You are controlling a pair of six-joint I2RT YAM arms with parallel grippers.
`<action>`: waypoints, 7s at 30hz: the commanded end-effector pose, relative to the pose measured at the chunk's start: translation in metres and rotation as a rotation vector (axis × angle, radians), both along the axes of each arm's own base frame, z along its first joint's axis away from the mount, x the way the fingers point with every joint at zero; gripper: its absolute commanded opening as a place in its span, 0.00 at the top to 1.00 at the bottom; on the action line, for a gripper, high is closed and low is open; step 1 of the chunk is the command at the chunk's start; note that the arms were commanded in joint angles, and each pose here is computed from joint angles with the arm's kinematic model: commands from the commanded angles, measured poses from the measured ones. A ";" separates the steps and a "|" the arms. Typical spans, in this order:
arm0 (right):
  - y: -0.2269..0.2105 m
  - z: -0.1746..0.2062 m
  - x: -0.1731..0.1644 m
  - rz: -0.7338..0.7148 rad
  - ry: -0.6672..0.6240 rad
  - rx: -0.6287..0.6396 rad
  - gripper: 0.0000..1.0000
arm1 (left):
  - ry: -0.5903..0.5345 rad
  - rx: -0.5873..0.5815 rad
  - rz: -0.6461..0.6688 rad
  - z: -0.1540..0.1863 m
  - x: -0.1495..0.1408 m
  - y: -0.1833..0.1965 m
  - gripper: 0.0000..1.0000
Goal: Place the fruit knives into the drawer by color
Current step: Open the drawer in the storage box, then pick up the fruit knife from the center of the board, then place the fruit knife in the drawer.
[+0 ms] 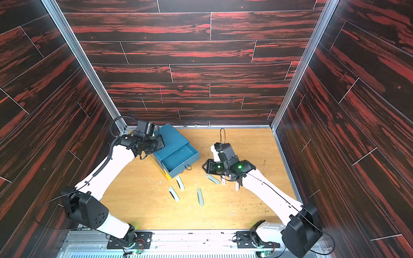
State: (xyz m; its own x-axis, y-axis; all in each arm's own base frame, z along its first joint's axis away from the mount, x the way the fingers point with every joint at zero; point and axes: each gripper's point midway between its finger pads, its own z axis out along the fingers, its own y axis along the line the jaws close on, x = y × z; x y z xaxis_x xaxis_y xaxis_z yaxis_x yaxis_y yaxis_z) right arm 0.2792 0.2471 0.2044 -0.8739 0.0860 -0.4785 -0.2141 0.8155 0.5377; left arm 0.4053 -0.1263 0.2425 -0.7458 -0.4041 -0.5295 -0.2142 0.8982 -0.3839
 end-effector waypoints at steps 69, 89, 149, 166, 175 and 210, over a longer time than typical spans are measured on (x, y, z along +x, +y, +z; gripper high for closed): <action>-0.094 -0.196 0.037 -0.123 0.416 -0.550 0.72 | -0.027 0.034 0.026 0.006 -0.029 0.017 1.00; -0.094 -0.189 0.035 -0.121 0.400 -0.535 0.83 | -0.026 0.033 0.028 0.007 -0.028 0.017 1.00; 0.064 0.083 0.065 0.142 -0.170 -0.347 0.84 | -0.033 0.014 0.036 0.004 -0.029 0.016 1.00; 0.131 0.071 0.047 0.253 -0.179 -0.287 0.85 | -0.022 0.012 0.039 -0.002 -0.030 0.016 1.00; 0.140 0.060 0.036 0.267 -0.153 -0.293 0.85 | -0.023 0.015 0.040 -0.002 -0.029 0.016 1.00; 0.149 0.038 0.025 0.113 -0.013 -0.265 0.84 | -0.020 0.015 0.039 -0.003 -0.029 0.016 1.00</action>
